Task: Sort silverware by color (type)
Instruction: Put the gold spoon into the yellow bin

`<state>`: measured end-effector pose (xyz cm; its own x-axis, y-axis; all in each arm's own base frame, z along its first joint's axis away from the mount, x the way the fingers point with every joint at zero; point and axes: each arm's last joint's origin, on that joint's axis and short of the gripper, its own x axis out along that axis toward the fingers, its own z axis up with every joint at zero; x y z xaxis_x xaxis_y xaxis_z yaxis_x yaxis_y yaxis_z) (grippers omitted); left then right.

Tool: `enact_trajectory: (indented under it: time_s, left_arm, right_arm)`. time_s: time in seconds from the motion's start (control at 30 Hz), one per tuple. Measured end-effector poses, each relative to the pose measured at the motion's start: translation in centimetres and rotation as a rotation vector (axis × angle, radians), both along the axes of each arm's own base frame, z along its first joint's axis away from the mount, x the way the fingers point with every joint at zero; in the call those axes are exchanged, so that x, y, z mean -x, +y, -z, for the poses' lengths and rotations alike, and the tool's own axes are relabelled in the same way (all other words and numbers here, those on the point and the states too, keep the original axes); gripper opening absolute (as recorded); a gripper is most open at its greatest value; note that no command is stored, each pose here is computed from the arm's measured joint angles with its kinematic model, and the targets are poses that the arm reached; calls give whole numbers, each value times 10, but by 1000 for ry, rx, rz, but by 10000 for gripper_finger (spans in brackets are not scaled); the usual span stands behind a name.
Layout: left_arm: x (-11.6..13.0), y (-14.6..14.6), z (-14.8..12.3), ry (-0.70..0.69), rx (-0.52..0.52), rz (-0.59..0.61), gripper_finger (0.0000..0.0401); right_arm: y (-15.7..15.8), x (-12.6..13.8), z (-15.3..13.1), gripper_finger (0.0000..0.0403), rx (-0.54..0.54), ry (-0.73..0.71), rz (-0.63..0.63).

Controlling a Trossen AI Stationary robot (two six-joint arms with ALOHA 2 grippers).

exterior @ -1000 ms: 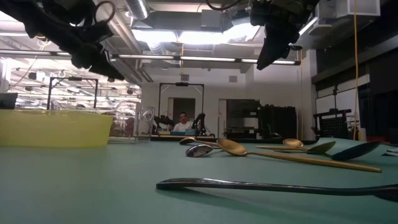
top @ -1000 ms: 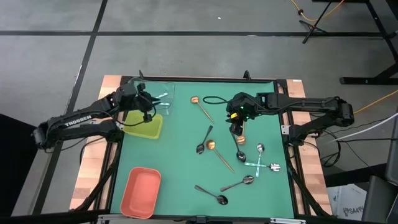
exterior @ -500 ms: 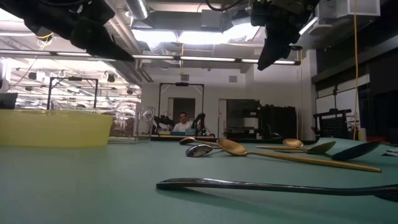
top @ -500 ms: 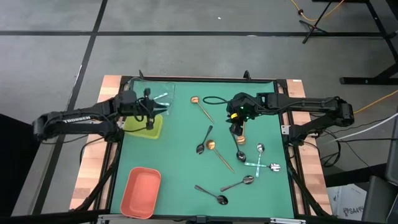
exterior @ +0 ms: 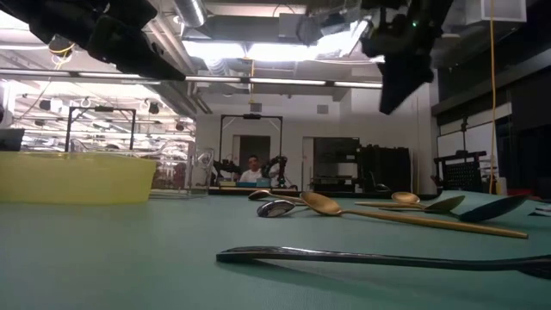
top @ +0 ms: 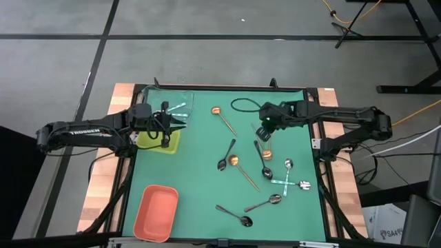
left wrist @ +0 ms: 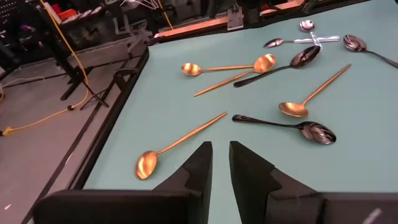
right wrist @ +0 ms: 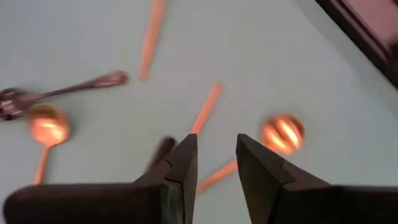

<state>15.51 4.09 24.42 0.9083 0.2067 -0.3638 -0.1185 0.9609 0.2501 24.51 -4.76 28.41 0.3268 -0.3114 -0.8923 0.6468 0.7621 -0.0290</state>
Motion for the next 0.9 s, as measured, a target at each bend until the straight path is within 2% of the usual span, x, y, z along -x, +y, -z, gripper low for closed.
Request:
enact_trajectory:
  time_s: [0.17,0.27,0.47,0.9]
  left_arm:
    - [0,0,0,1,0,-2,48]
    - [0,0,0,1,-1,-2,48]
    - [0,0,0,1,-1,-3,48]
    - [0,0,0,2,-1,-3,48]
  right_arm:
    - [-12,9,2,99,-4,30,197]
    - [-15,10,2,99,15,14,264]
    - [-16,6,7,99,17,21,316]
    - [-19,-11,38,99,-3,165,358]
